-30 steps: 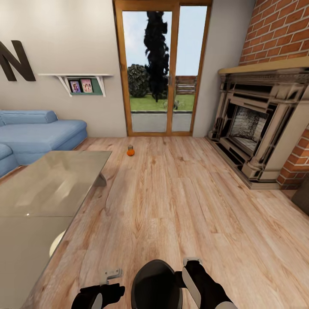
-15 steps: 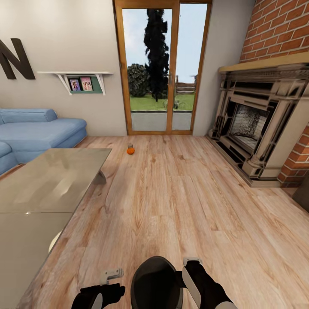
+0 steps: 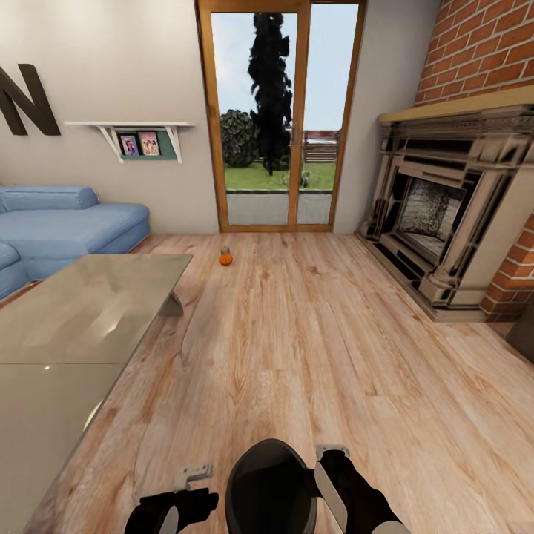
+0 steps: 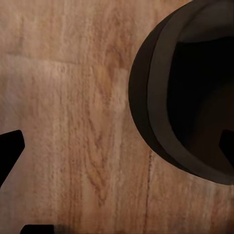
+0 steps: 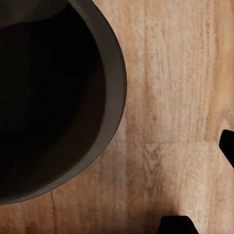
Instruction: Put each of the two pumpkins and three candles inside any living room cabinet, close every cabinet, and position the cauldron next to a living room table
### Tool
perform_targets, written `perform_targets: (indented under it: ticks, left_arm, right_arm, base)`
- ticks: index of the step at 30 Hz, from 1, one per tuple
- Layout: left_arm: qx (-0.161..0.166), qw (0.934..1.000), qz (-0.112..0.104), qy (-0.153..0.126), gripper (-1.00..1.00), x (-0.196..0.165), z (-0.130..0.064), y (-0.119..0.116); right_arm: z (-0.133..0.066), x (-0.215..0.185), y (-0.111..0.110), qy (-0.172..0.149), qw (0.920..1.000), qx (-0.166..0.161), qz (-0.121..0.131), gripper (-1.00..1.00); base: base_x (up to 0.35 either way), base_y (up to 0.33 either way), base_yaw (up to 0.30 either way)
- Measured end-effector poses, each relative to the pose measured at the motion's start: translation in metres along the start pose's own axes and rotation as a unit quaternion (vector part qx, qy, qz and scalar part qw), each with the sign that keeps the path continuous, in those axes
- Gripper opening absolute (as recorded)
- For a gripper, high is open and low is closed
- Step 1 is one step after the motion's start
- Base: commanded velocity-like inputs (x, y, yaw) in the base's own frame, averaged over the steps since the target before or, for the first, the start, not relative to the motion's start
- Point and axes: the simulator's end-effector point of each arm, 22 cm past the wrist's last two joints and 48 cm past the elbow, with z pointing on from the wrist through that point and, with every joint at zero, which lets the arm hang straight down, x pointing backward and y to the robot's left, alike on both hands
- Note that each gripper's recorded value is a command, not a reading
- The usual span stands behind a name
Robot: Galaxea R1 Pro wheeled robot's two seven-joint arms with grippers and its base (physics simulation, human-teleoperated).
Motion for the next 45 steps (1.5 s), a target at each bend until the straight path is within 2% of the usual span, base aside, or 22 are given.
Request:
perform_targets:
  ticks: [6, 13, 20, 26, 31, 45]
  left_arm:
    - [0.009, 0.9998, -0.002, -0.016, 1.00, -0.015, -0.007, -0.011]
    - [0.016, 0.9997, -0.006, -0.020, 1.00, -0.017, -0.010, -0.027]
    - [0.025, 0.9996, -0.007, -0.009, 1.00, 0.003, 0.007, -0.042]
    - [0.037, 0.9990, 0.021, -0.010, 1.00, 0.016, 0.019, -0.061]
    - [0.029, 0.9991, 0.022, -0.020, 1.00, 0.025, 0.033, -0.058]
    - [0.024, 0.9992, 0.021, -0.025, 1.00, 0.043, 0.060, -0.051]
  right_arm:
    - [0.000, 0.000, 0.000, 0.000, 1.0000, 0.000, 0.000, 1.00]
    - [0.000, 0.000, 0.000, 0.000, 1.0000, 0.000, 0.000, 1.00]
    - [0.014, 0.007, 0.000, -0.001, 1.0000, 0.000, 0.000, 1.00]
    - [0.026, 0.013, 0.000, -0.001, 1.0000, 0.000, 0.000, 1.00]
    - [0.036, 0.018, 0.000, -0.001, 1.0000, 0.000, 0.000, 1.00]
    - [0.065, 0.032, 0.000, -0.002, 1.0000, 0.000, 0.000, 1.00]
  base:
    - [0.000, 0.000, 0.000]
    - [0.000, 0.000, 0.000]
    - [0.000, 0.000, 0.000]
    - [0.000, 0.000, 0.000]
    - [0.000, 0.000, 0.000]
    - [0.000, 0.000, 0.000]
